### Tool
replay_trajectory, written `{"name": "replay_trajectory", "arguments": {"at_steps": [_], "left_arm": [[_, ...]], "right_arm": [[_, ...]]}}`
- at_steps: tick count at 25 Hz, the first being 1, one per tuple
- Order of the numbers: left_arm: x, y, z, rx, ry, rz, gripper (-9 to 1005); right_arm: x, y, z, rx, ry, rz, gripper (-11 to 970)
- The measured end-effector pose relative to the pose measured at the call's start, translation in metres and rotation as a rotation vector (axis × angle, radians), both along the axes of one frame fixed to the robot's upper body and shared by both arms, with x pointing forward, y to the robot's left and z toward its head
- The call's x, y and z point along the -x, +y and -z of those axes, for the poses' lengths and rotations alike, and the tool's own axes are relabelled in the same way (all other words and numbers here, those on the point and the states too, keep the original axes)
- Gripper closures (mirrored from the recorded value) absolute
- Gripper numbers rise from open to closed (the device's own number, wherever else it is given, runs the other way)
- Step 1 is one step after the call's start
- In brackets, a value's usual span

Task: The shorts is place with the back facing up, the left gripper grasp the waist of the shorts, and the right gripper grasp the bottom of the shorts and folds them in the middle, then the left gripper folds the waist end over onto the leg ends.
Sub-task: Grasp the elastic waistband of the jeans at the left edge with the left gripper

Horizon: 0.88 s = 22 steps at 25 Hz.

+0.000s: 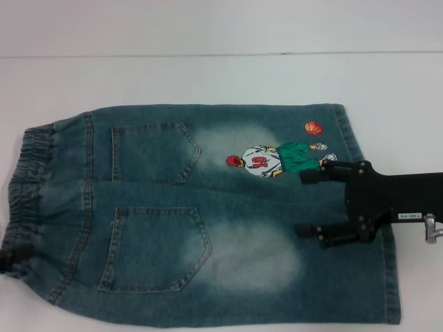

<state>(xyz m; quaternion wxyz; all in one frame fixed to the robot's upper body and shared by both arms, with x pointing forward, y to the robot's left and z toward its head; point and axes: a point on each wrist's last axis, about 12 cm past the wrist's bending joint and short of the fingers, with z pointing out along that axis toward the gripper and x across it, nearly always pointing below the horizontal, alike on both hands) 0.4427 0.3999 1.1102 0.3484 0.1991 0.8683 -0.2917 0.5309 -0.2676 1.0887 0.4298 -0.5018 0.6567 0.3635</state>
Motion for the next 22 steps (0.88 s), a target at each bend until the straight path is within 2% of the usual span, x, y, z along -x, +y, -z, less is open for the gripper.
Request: {"name": "replay_trajectory", "arguments": {"at_steps": [6, 14, 22], "left_arm": [[-0.011, -0.001, -0.003, -0.132, 0.133, -0.041, 71], [-0.025, -0.008, 0.007, -0.204, 0.136, -0.059, 73], [-0.026, -0.006, 0.014, -0.247, 0.179, -0.074, 75]], "right_arm": [[-0.001, -0.001, 0.000, 0.002, 0.010, 0.009, 22], [-0.002, 0.000, 0.000, 0.006, 0.006, 0.013, 24], [-0.004, -0.001, -0.001, 0.006, 0.003, 0.020, 26]]}}
